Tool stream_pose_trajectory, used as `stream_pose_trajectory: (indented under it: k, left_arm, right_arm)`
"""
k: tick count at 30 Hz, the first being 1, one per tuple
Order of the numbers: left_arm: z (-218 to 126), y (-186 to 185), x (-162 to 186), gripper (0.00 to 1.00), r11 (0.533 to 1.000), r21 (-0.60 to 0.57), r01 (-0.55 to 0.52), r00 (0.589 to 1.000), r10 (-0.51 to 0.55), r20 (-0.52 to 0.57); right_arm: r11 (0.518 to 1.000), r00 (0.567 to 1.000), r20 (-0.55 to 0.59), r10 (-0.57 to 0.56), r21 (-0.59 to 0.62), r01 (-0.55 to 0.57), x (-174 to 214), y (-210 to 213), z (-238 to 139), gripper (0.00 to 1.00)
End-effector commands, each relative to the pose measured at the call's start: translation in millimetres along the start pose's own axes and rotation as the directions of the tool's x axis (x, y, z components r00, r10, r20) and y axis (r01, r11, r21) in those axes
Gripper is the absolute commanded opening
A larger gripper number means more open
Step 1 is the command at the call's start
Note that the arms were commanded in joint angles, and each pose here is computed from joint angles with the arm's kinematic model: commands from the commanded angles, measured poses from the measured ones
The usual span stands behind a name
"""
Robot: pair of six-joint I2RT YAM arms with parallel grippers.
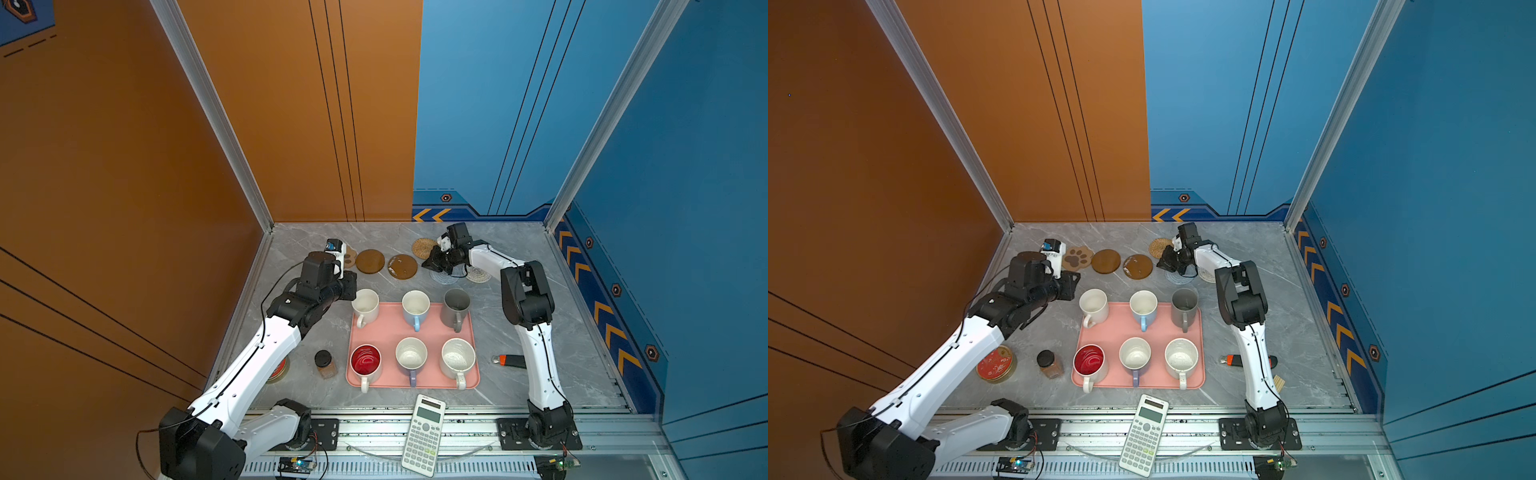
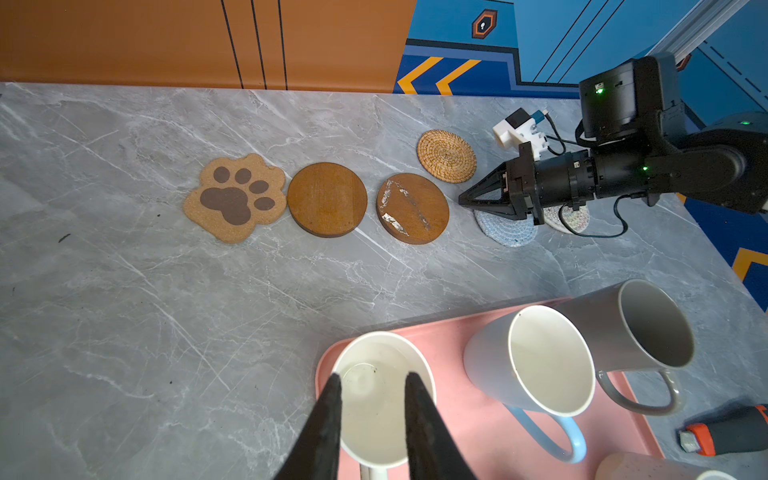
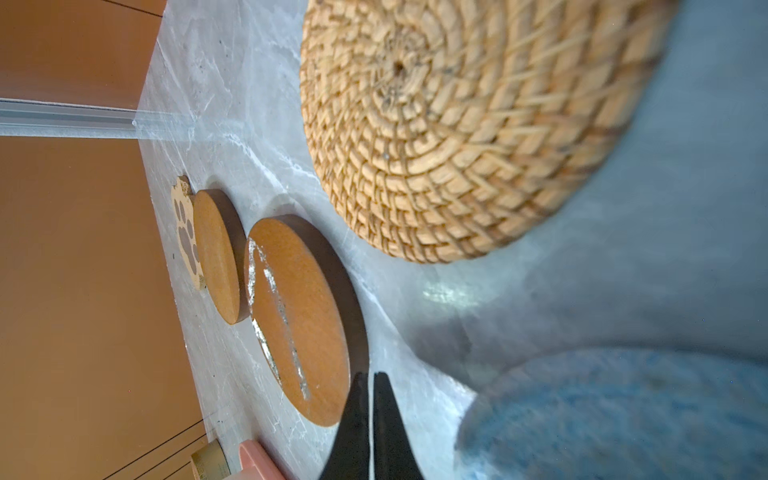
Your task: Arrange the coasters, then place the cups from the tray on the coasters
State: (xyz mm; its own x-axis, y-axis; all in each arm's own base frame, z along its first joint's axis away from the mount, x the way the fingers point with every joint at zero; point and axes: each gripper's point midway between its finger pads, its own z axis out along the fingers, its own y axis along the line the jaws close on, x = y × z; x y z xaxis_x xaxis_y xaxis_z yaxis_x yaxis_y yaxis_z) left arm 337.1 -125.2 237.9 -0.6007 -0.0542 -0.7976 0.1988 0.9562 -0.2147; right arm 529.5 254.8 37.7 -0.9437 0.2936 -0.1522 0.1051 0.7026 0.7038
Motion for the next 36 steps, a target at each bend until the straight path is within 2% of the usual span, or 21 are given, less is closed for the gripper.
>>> stream_pose_trajectory:
  k: [1, 21, 36]
  left_arm:
    - [2.4, 1.2, 8.1, 0.28, 1.000, -0.012, 0.001, 1.000, -0.002, -0.021]
    - [2.5, 3.0, 7.2, 0.28, 1.000, -0.020, -0.004, 1.000, 0.003, -0.018]
    - [2.5, 4.9, 8.7, 0.28, 1.000, -0.028, -0.007, 1.000, 0.007, -0.023]
  right_arm:
    - [1.000, 1.000, 0.014, -0.023, -0.010, 0.023, 0.7, 8.4, -2.5, 0.05]
    - [1.000, 1.000, -0.016, -0.009, -0.005, 0.009, 10.3, 6.9, 24.3, 0.05]
    - [0.999, 0.999, -0.043, -0.017, -0.040, 0.015, 16.1, 23.7, 48.6, 0.05]
